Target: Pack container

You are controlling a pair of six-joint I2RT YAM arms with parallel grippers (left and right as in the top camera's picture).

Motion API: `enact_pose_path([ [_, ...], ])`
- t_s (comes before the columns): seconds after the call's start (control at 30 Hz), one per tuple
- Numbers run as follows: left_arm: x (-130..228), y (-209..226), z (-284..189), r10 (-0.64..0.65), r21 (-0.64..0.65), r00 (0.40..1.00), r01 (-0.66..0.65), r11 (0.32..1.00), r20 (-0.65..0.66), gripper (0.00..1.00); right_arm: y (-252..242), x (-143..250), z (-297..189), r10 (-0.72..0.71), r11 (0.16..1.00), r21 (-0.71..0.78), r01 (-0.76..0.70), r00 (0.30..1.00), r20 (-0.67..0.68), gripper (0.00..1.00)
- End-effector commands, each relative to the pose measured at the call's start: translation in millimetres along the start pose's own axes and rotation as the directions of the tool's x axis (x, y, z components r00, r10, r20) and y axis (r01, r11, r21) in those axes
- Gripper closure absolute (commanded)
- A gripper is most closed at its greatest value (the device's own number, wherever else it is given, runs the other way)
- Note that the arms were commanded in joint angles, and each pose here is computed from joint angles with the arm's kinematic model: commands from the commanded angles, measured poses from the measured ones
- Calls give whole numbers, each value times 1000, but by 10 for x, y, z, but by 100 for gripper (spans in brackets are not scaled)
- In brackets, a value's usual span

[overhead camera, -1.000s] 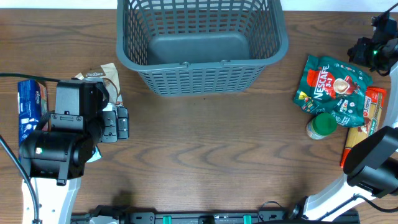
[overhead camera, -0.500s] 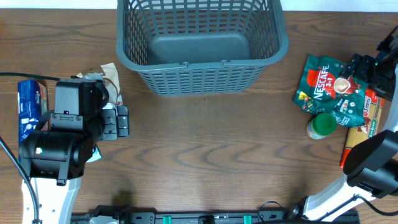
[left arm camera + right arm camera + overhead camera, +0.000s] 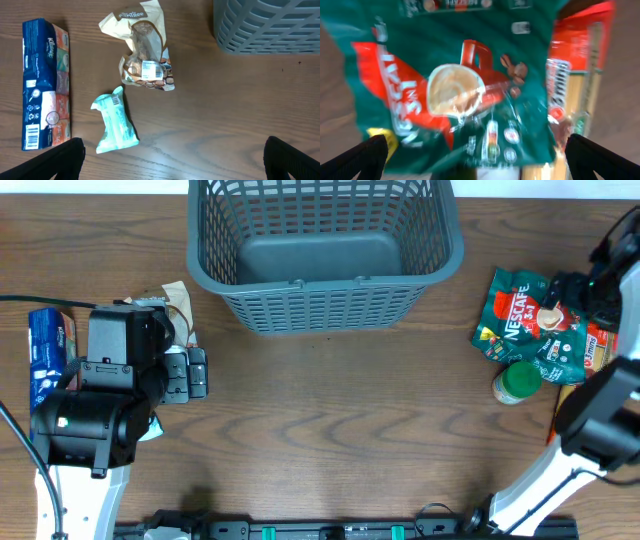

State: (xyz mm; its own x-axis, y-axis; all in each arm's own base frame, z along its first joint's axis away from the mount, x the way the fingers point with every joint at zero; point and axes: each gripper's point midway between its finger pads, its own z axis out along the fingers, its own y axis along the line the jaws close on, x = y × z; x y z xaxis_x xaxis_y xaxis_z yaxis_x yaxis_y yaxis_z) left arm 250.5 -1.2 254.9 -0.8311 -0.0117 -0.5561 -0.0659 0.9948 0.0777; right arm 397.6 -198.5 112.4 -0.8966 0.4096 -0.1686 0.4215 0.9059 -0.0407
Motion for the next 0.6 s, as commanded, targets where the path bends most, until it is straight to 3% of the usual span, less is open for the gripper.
enact_pose_path([
  [0.0,-20,21,-13,1,-7,1000,-1,1000,7,1,24,5,219,-61,998,-5,61,997,-39,1],
  [0.3,-21,20,-13,1,-7,1000,-1,1000,8,1,53,-70,749,-64,998,-8,64,995,-70,1],
  [0.57,-25,20,-13,0,-6,1000,0,1000,9,1,252,94,1418,-82,994,-82,68,982,-172,1],
])
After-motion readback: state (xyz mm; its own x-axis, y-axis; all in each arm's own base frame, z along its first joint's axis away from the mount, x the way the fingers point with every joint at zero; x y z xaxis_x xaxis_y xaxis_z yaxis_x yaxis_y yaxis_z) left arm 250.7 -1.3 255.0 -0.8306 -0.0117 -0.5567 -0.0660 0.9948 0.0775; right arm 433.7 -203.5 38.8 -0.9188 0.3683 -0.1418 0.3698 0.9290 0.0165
